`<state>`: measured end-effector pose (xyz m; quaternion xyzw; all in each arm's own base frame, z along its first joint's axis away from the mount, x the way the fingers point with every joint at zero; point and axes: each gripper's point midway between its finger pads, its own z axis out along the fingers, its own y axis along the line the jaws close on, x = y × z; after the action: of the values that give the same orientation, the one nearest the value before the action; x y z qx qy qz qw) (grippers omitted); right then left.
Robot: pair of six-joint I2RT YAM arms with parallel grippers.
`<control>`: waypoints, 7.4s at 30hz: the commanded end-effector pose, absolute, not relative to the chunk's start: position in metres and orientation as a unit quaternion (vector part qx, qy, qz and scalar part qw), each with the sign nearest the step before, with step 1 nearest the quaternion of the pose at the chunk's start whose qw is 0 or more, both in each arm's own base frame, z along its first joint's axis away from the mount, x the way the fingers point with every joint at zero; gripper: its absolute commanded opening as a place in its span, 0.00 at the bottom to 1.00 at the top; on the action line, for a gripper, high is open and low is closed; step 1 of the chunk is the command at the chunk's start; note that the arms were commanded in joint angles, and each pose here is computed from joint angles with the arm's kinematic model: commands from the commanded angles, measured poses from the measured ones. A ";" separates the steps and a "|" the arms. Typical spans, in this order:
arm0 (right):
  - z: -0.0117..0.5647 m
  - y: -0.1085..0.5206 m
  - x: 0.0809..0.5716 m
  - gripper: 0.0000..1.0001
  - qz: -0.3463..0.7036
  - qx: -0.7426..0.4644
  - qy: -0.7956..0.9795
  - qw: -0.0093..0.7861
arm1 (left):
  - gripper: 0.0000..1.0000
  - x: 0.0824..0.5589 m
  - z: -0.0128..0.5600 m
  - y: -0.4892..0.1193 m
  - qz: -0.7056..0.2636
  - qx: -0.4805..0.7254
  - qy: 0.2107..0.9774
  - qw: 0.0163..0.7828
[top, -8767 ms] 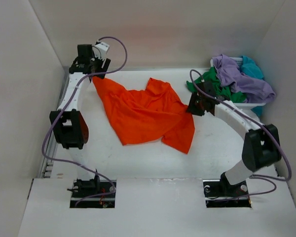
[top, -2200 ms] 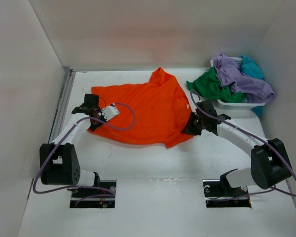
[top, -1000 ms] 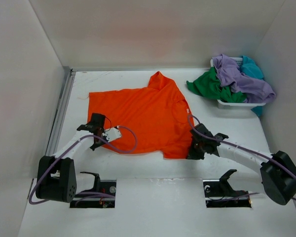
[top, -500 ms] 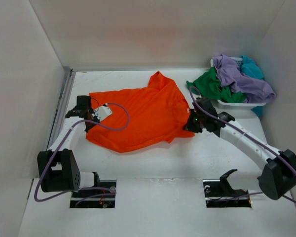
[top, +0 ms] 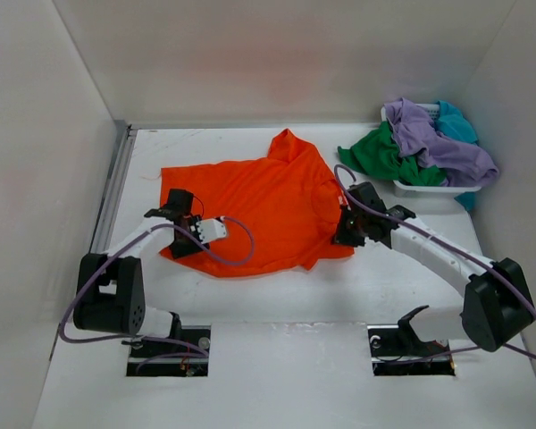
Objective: Fold and stack the t-shirts
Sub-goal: Flatten out the tshirt
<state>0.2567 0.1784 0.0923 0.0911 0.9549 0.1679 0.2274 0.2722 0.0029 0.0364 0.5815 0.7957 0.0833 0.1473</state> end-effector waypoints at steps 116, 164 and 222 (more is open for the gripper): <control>0.027 0.204 0.339 0.17 0.201 0.127 0.954 0.184 | 0.49 0.350 0.012 0.075 -0.045 0.106 0.987 0.113; 0.066 0.170 0.188 0.41 0.225 0.186 0.935 0.201 | 0.66 0.312 0.187 -0.186 0.018 0.591 0.742 0.317; 0.152 0.176 0.226 0.36 0.198 0.093 0.935 0.280 | 0.68 0.429 0.180 -0.030 0.057 0.294 0.883 0.362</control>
<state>0.1732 0.1792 0.0814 0.1503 0.9453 0.2132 0.1957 0.4086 -0.0920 0.1389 0.3636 0.8770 0.0317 0.3124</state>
